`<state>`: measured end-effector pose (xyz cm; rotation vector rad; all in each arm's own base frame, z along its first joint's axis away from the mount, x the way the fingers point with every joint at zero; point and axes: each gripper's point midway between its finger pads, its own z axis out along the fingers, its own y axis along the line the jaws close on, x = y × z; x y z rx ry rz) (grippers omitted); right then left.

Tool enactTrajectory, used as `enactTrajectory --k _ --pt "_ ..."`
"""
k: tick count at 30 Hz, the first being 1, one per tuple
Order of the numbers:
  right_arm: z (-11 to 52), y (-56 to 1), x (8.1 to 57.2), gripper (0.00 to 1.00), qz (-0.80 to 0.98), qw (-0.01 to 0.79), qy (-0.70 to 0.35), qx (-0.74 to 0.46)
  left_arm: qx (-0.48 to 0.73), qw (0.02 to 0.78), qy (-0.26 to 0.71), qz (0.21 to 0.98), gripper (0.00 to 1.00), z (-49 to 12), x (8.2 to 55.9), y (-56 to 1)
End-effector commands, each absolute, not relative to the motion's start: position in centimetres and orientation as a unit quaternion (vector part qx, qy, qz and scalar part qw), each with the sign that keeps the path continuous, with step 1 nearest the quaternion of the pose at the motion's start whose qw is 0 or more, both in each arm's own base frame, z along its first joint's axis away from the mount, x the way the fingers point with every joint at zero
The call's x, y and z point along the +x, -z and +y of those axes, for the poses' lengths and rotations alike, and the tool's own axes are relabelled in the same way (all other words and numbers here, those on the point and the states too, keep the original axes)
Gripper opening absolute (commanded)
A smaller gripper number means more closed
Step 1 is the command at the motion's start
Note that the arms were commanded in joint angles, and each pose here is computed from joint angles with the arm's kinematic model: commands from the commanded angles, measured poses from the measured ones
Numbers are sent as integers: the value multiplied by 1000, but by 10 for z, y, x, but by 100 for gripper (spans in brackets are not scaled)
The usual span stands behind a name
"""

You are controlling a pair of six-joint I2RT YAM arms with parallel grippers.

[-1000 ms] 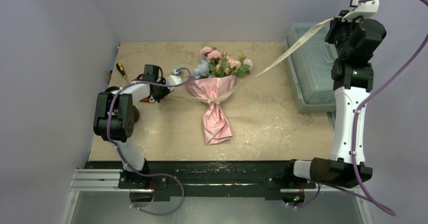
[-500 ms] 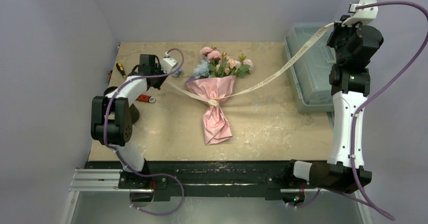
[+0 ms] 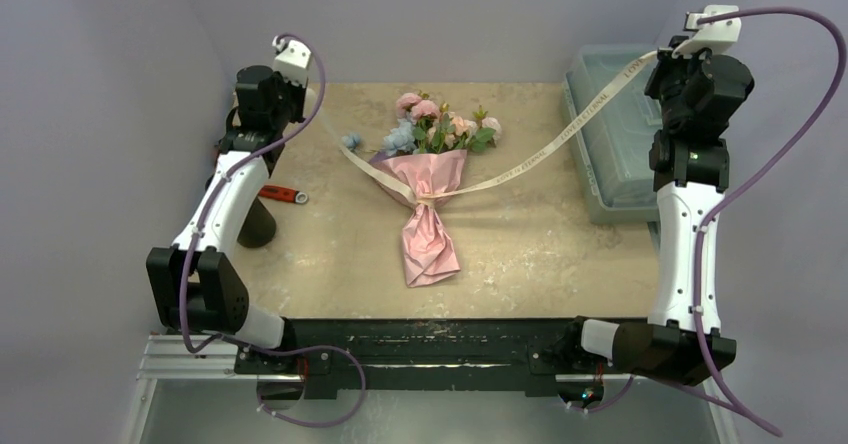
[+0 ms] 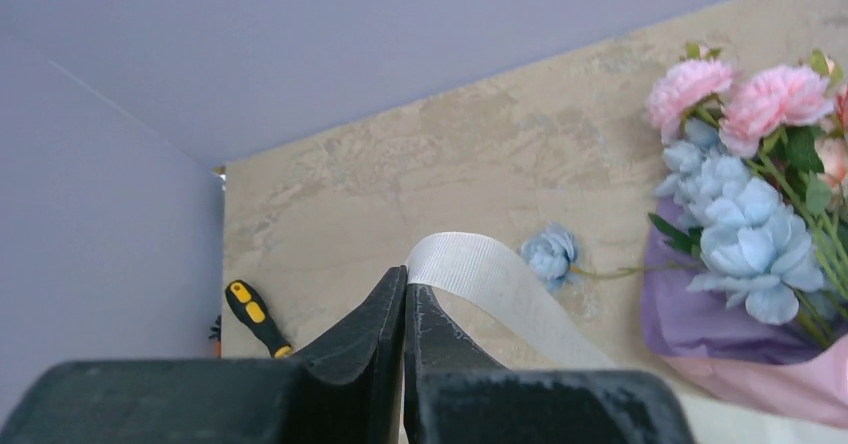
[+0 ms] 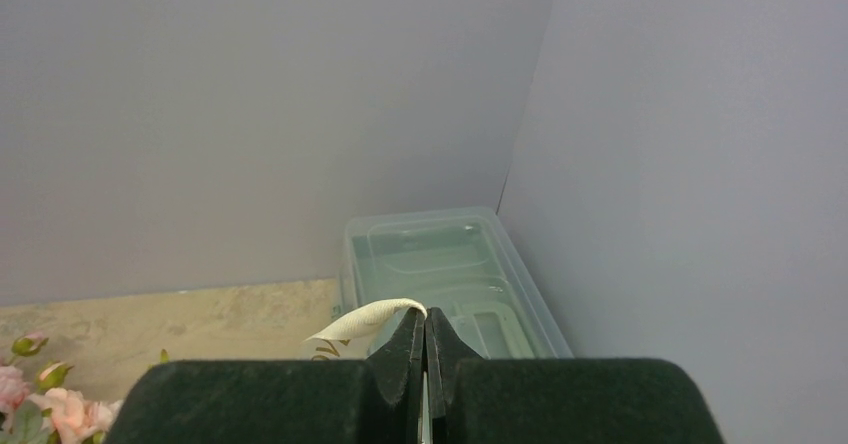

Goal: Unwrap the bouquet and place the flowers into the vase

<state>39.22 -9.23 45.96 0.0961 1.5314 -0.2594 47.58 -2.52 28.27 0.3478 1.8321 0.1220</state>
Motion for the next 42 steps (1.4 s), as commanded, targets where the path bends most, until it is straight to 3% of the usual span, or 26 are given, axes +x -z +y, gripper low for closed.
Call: enactTrajectory --k 1,12,18,20,23,25,27,30,36,42 --pt "-91 -481 382 0 665 735 128 33 58 654 -76 750 0 -3 479 -345" --pt "-50 -442 380 0 723 689 36 -43 42 593 -97 798 0 15 480 -302" --pt "-30 -386 382 1 789 608 -26 -81 13 517 -52 854 0 27 478 -253" --pt "-25 -366 382 14 815 571 -42 -97 15 509 -38 860 2 27 474 -246" --pt "-14 -348 376 51 837 527 -74 -130 35 518 17 854 60 16 465 -248" --pt "-7 -340 372 69 844 509 -94 -139 52 537 39 841 85 8 460 -259" --pt "0 -332 367 78 847 494 -113 -157 78 545 63 832 96 -3 454 -263" --pt "18 -319 357 86 848 471 -153 -187 130 544 108 822 100 -24 444 -265" --pt "84 -271 335 85 852 385 -249 -254 317 513 285 745 100 -105 392 -253" --pt "159 -228 329 81 834 327 -324 -305 486 467 280 684 89 -185 345 -208"
